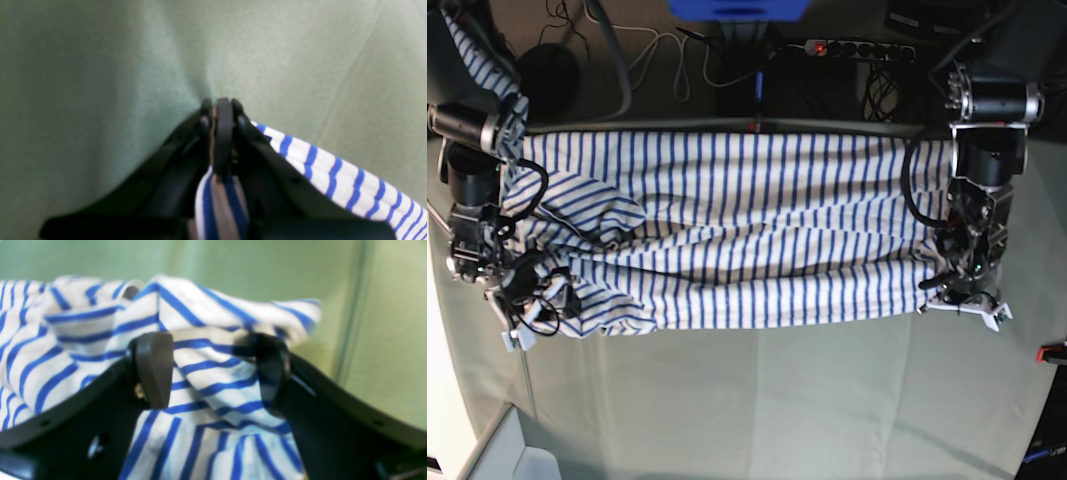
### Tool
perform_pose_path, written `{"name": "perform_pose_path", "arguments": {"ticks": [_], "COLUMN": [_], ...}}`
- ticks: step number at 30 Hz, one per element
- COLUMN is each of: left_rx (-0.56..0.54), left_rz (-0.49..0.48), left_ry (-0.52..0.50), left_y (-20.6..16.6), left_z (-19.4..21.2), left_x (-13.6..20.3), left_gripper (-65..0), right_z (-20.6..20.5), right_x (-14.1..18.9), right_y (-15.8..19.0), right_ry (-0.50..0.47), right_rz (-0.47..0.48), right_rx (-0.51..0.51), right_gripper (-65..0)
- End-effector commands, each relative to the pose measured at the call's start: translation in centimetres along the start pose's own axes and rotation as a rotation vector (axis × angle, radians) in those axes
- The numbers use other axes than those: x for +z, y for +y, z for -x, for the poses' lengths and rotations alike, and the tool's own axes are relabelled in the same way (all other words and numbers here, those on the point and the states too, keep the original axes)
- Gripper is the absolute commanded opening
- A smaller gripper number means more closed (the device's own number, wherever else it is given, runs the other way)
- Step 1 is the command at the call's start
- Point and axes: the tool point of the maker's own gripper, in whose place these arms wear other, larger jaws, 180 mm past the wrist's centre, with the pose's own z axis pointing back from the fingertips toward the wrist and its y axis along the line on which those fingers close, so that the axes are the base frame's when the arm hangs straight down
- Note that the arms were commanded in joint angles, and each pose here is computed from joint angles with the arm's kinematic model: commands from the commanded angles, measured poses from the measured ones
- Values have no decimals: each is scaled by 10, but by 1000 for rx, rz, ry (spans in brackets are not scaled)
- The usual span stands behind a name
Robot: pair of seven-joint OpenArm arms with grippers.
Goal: Layout the t-shirt on the table in an organized manner, then fold the t-shirt properly
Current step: 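Regrasp the shirt's folded edge with both grippers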
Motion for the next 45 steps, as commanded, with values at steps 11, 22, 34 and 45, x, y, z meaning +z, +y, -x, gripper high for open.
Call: {"name": "perform_pose_path", "arguments": {"ticks": [11,22,34,45], "left_rx": [0,15,36,41], "left_rz": [-3,93,225,313], "left_ry": [-27,-159,-352,-479], "left_y": [-1,-36,-80,-102], "left_z": [-15,-65,-135,-171], "left_x": [-1,15,52,90], "left_gripper": [-649,-649,-649,-649], "right_z": [-33,-82,-138,-111], "right_x": [6,35,59,87], "right_y": [-12,-28,-37,-55], "right_ry": [-109,-268,-422,-451], "right_rz": [8,87,145,230], "right_rx": [2,82,87,45], "right_gripper": [-567,-650,-650,-650]}}
